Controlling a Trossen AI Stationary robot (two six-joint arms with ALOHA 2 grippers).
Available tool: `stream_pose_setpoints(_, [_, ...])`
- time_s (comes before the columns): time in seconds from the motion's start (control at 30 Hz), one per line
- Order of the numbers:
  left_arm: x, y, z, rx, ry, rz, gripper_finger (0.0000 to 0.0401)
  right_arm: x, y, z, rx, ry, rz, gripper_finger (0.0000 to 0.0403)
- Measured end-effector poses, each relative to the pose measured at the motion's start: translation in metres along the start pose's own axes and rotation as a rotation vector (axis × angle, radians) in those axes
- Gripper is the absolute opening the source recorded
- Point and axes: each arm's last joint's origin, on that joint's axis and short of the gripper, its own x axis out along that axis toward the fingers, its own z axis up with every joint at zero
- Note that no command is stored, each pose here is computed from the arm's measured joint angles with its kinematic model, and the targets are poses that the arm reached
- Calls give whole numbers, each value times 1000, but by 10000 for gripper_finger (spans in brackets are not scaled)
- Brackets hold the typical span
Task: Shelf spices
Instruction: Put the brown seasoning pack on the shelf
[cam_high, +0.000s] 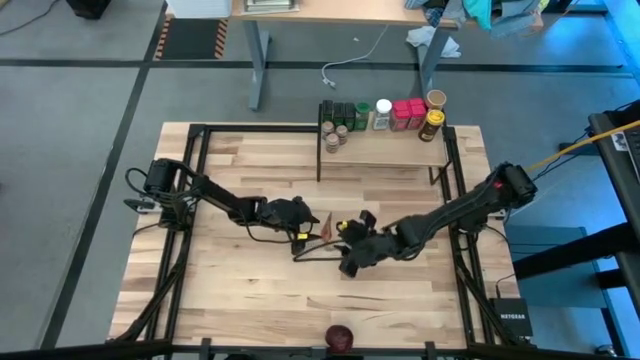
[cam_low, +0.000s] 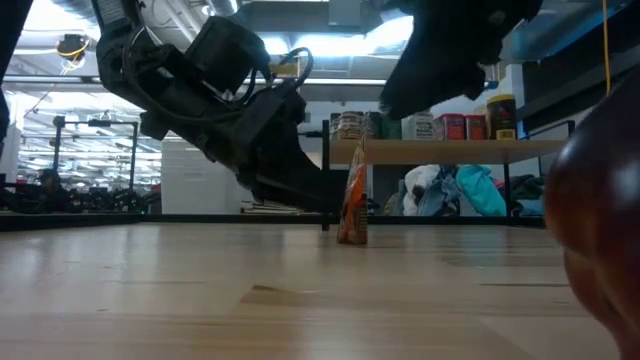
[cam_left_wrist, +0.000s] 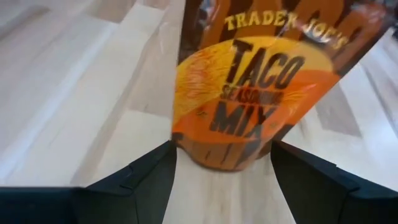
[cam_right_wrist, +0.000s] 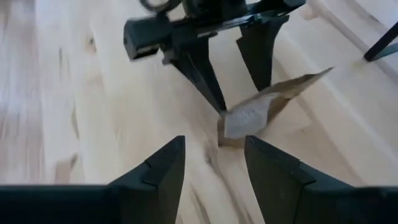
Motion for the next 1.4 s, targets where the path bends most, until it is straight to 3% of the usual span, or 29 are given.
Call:
stream_pose_setpoints(0.17, [0, 5, 1, 32, 2, 15, 255, 21, 3, -9, 130, -13, -61, 172])
stream_pose_setpoints(0.33, [0, 11, 3, 22, -2, 31, 255, 33, 10, -11, 181, -51, -25, 172])
stream_pose_setpoints(0.8, [0, 10, 2, 13, 3, 31, 255, 34, 2, -10, 103, -170, -227, 168])
stream_pose_setpoints(0.97, [0, 10, 2, 12, 8, 31, 255, 35, 2, -11, 43, -172, -238, 123])
stream_pose_setpoints(1.17, [0, 10, 1, 1, 10, 32, 255, 38, 2, -12, -36, -165, -263, 18])
stream_pose_setpoints(1.4, [0, 10, 1, -2, 14, 28, 255, 24, -3, -6, -175, -171, -320, 5])
